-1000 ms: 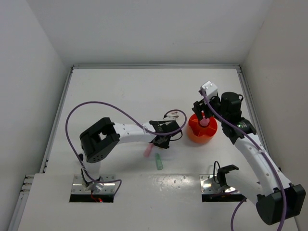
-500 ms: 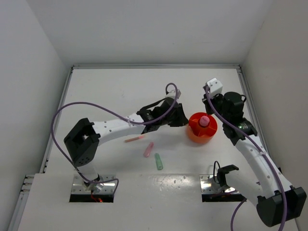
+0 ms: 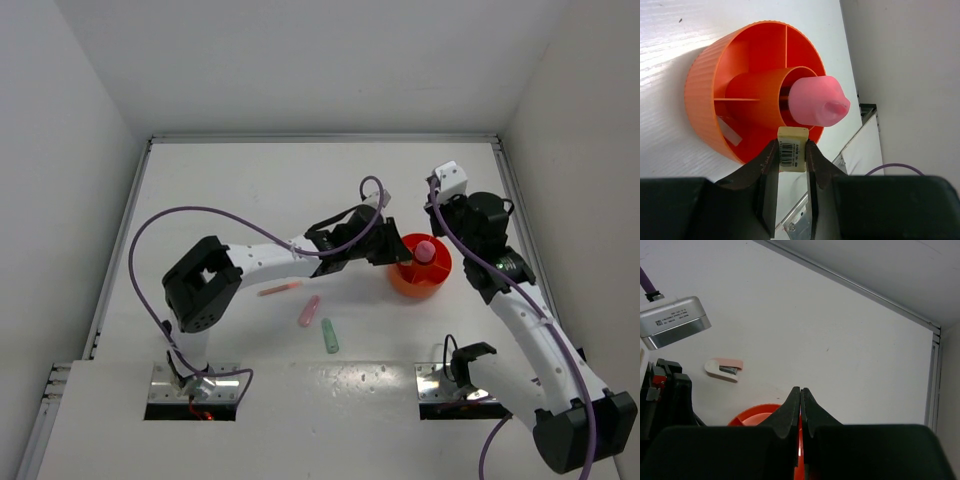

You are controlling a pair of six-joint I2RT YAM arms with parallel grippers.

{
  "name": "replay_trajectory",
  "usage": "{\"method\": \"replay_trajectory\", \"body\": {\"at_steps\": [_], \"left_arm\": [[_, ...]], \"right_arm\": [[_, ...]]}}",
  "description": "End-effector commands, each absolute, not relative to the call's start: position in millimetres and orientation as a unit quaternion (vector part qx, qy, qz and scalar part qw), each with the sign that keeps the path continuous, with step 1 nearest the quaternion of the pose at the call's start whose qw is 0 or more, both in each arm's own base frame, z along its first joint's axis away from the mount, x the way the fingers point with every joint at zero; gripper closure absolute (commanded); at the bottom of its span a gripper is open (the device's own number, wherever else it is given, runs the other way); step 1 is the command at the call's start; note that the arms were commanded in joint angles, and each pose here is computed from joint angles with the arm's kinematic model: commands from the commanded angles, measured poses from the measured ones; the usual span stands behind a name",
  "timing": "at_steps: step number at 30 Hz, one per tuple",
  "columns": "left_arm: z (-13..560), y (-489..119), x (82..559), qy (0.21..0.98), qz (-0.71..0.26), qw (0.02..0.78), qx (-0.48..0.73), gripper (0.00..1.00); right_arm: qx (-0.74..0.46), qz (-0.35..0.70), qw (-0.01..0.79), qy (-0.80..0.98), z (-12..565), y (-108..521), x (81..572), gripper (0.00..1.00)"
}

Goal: Sort the stationery into containers
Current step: Place the stationery in the storage box.

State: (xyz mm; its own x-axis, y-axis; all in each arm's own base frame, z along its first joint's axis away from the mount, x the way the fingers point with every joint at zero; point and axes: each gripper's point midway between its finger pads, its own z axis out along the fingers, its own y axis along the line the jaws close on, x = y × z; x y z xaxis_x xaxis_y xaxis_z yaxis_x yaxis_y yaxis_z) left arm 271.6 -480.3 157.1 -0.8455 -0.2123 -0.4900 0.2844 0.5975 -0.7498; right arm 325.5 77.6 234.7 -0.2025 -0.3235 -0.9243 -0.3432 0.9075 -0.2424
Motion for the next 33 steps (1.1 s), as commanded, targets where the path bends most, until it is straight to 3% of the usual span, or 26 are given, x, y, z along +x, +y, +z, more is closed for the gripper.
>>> {"method": "replay_trajectory", "body": {"at_steps": [1, 5, 15, 22, 24, 26, 27, 28, 29, 30, 31, 32, 33], "left_arm": [[181, -495, 280, 0.823, -0.489, 0.288, 0.018, 0.79], [173, -498, 282, 0.827, -0.485, 0.285, 0.018, 0.76], [166, -492, 286, 0.833, -0.476, 0.283, 0.007, 0.54], [177, -489, 286, 0.828, -0.478, 0.293, 0.01, 0.54], [191, -484, 285, 0.824, -0.477, 0.305, 0.017, 0.54], [208, -473, 288, 0.821, -0.466, 0.331, 0.016, 0.62], [210, -461, 286, 0.83, -0.441, 0.34, 0.027, 0.72], [229, -441, 286, 0.827, -0.425, 0.369, 0.02, 0.91], [234, -424, 284, 0.831, -0.404, 0.382, 0.018, 1.0], [226, -400, 279, 0.848, -0.36, 0.387, 0.026, 1.0], [243, -365, 277, 0.843, -0.33, 0.425, 0.005, 1.0], [244, -341, 278, 0.847, -0.302, 0.438, -0.004, 0.9], [231, -308, 273, 0.866, -0.25, 0.433, -0.007, 0.74]], "right_arm": [[-0.195, 0.002, 0.621, 0.759, 251, 73, 328, 1.0], [-0.195, 0.002, 0.621, 0.759, 251, 73, 328, 1.0], [-0.191, 0.005, 0.624, 0.757, 254, 74, 329, 1.0], [-0.191, 0.005, 0.624, 0.757, 254, 74, 329, 0.96], [-0.19, 0.005, 0.628, 0.755, 256, 74, 328, 0.84], [-0.188, 0.005, 0.639, 0.746, 265, 73, 324, 0.61], [-0.187, 0.005, 0.643, 0.742, 269, 72, 322, 0.33], [-0.2, 0.002, 0.647, 0.736, 272, 73, 320, 0.25], [-0.214, 0.009, 0.647, 0.732, 272, 78, 319, 0.2], [-0.229, 0.014, 0.649, 0.726, 281, 82, 317, 0.19], [-0.292, 0.041, 0.634, 0.715, 276, 100, 313, 0.21], [-0.335, 0.06, 0.625, 0.702, 284, 113, 311, 0.28], [-0.381, 0.092, 0.567, 0.724, 259, 123, 297, 0.66]]}}
